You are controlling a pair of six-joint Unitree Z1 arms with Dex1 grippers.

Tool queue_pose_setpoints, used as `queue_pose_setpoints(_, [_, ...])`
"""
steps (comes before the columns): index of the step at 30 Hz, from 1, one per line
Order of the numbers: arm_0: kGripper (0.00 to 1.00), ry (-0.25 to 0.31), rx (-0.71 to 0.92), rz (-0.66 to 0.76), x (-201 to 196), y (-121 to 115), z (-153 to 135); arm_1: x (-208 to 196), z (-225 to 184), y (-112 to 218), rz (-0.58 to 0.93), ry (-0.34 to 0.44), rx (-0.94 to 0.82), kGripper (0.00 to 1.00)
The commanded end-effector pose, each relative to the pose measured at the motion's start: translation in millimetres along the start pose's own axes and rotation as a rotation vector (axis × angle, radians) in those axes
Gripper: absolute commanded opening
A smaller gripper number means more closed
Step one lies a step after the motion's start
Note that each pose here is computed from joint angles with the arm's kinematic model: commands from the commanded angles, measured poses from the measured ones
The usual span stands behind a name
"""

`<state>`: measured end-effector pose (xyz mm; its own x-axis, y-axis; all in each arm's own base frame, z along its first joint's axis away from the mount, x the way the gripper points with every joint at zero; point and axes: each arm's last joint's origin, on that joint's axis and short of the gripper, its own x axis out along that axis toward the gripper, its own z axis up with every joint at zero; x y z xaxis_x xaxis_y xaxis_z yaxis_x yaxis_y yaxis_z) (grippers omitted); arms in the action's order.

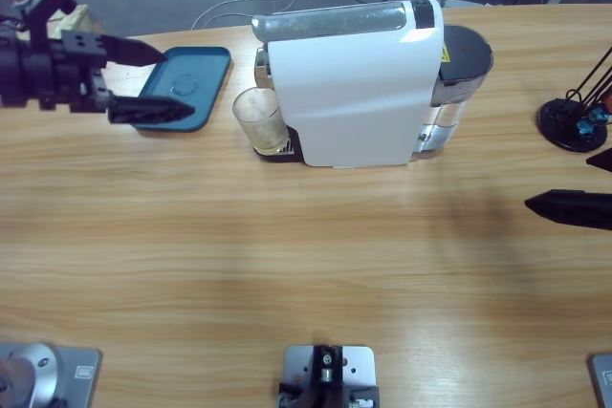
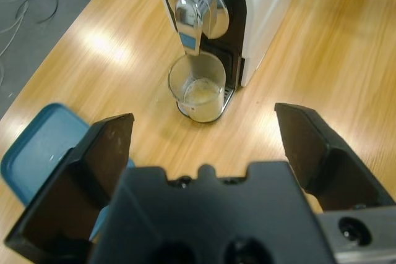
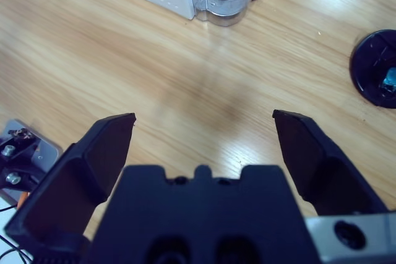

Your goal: Pour coffee

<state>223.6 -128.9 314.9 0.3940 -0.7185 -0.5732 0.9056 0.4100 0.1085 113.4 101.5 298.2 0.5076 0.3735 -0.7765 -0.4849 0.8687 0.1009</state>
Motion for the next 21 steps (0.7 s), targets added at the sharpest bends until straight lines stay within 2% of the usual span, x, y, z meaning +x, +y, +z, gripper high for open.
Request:
queue_pose_setpoints(1, [0.987, -0.092, -0.03, -0.135, 41.8, 35.3, -24.6, 7.5, -11.8, 4.1, 0.036, 0.052, -0.028, 1.0])
queue_pose_setpoints(3, [0.987, -0.096, -0.028, -0.168, 57.5, 37.9, -35.1, 11.0, -11.2, 5.1, 0.041, 0.068, -0.028, 1.0])
queue_pose_setpoints(8, [0.987, -0.047, 0.022, -0.237, 94.2, 30.3, -49.1, 22.0, -4.5, 8.3, 0.037, 0.097, -0.03, 1.0])
queue_pose_setpoints(21, [0.987, -0.032, 0.031, -0.222, 127.2, 40.4, -64.5, 35.5, -1.9, 13.0, 0.079, 0.127, -0.029, 1.0])
